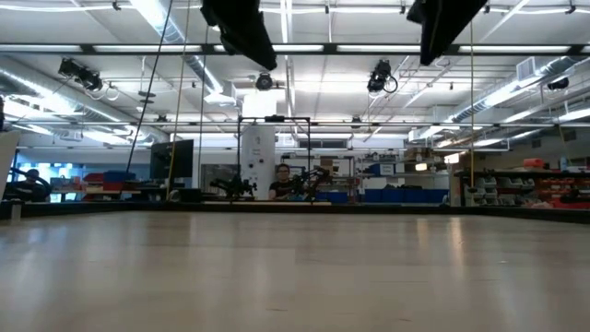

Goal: Pick and place USB-C Cables
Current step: Move the bin to the middle of of table

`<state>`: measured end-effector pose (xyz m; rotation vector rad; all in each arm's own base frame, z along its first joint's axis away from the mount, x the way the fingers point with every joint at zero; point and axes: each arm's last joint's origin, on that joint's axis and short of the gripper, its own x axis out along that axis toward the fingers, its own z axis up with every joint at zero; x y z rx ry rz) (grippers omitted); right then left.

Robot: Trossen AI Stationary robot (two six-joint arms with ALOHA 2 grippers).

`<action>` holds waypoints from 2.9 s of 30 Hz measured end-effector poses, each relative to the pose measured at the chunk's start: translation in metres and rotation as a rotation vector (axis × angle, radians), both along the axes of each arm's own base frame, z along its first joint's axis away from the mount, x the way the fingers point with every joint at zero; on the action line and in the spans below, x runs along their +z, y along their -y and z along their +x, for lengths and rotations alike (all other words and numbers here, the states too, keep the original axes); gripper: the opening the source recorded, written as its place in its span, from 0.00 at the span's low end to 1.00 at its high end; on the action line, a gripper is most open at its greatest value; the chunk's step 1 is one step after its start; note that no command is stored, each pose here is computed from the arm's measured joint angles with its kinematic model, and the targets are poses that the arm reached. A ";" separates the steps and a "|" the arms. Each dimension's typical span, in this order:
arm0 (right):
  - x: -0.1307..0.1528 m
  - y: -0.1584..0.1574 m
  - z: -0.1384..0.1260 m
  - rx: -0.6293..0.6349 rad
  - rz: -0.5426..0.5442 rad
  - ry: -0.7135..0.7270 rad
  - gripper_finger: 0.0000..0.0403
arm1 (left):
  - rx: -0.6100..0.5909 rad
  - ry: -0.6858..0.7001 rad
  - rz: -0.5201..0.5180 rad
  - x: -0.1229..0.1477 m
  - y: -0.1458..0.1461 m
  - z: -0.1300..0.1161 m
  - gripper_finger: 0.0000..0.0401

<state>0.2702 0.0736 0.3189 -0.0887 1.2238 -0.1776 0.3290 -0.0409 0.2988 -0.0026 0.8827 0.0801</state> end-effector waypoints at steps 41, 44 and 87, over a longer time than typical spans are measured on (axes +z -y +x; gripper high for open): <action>0.021 0.036 -0.069 0.036 0.106 0.640 0.02 | -0.194 0.581 -0.176 -0.014 -0.058 -0.051 0.01; 0.013 0.037 -0.069 0.088 0.042 0.699 0.02 | -0.196 0.683 -0.149 -0.022 -0.061 -0.056 0.01; -0.059 0.066 -0.118 0.151 0.163 1.152 0.02 | 0.023 0.944 -0.137 -0.070 -0.071 -0.158 0.02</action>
